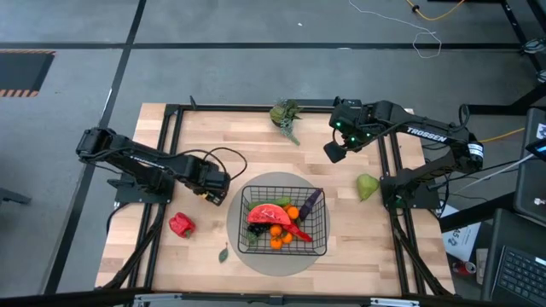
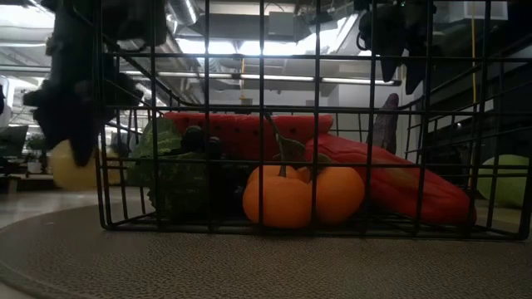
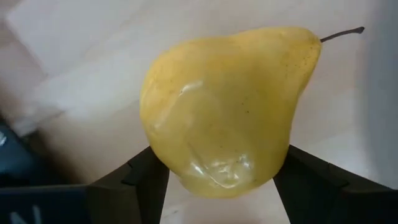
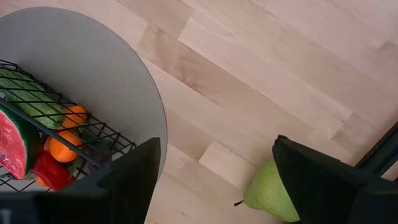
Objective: Build produce basket
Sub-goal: Put the yellow pear into the black wire basket
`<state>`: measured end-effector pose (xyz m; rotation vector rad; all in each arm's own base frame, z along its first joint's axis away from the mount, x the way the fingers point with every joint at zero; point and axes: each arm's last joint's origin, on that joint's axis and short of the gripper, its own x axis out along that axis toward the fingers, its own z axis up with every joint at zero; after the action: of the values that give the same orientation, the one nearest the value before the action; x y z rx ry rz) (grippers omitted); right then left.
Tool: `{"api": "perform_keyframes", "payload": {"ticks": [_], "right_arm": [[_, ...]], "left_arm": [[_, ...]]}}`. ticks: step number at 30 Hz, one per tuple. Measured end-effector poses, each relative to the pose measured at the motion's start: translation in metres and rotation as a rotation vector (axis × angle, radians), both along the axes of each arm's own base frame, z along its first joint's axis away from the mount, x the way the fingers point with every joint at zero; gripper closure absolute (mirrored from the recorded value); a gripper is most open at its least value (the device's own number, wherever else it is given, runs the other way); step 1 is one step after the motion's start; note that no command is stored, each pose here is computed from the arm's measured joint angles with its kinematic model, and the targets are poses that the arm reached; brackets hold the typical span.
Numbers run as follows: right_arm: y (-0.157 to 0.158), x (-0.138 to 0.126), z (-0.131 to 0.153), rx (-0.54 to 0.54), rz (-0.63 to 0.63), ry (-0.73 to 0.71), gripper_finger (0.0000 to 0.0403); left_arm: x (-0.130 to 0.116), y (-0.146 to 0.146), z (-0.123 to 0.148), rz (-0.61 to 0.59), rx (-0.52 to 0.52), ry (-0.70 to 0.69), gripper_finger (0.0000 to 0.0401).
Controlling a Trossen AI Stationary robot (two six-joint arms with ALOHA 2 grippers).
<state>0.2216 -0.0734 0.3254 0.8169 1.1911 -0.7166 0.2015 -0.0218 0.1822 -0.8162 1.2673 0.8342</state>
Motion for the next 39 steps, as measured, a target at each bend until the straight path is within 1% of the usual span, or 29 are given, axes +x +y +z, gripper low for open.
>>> {"api": "perform_keyframes", "payload": {"ticks": [4, 9, 13, 16, 19, 23, 26, 30, 31, 33, 35, 39], "right_arm": [[0.000, 0.000, 0.000, 0.000, 0.001, 0.000, 0.0094], [0.000, 0.000, 0.000, 0.000, 0.001, 0.000, 0.0094], [0.000, 0.000, 0.000, 0.000, 0.001, 0.000, 0.0094], [0.000, 0.000, 0.000, 0.000, 0.002, 0.000, 0.0094], [0.000, 0.000, 0.000, 0.000, 0.001, 0.000, 0.0094], [0.000, 0.000, 0.000, -0.001, 0.001, -0.002, 0.0094], [0.000, 0.000, 0.000, -0.001, 0.001, -0.002, 0.0094], [0.000, 0.000, 0.000, -0.001, 0.000, -0.004, 0.0094], [0.000, 0.001, 0.000, -0.002, 0.000, -0.005, 0.0094], [0.000, 0.001, 0.000, -0.002, -0.003, -0.009, 0.0094], [0.000, 0.001, 0.000, -0.003, -0.003, -0.012, 0.0094], [0.000, 0.002, 0.000, -0.004, -0.003, -0.016, 0.0094]], "left_arm": [[0.009, 0.000, 0.020, 0.003, 0.047, -0.085, 0.0167], [0.019, 0.001, 0.058, -0.007, 0.114, -0.235, 0.0167], [0.029, 0.002, 0.092, -0.043, 0.177, -0.345, 0.0167], [0.037, 0.000, 0.116, -0.110, 0.209, -0.442, 0.0167], [0.047, -0.006, 0.136, -0.194, 0.221, -0.587, 0.0167], [0.061, -0.017, 0.153, -0.315, 0.180, -0.810, 0.0167], [0.068, -0.027, 0.158, -0.391, 0.151, -0.905, 0.0167], [0.075, -0.040, 0.156, -0.475, 0.130, -0.936, 0.0166], [0.078, -0.044, 0.155, -0.483, 0.129, -0.951, 0.0164], [0.081, -0.050, 0.150, -0.487, 0.145, -0.936, 0.0155], [0.089, -0.056, 0.149, -0.490, 0.143, -0.986, 0.0143], [0.099, -0.063, 0.142, -0.513, 0.133, -0.996, 0.0114]]}}
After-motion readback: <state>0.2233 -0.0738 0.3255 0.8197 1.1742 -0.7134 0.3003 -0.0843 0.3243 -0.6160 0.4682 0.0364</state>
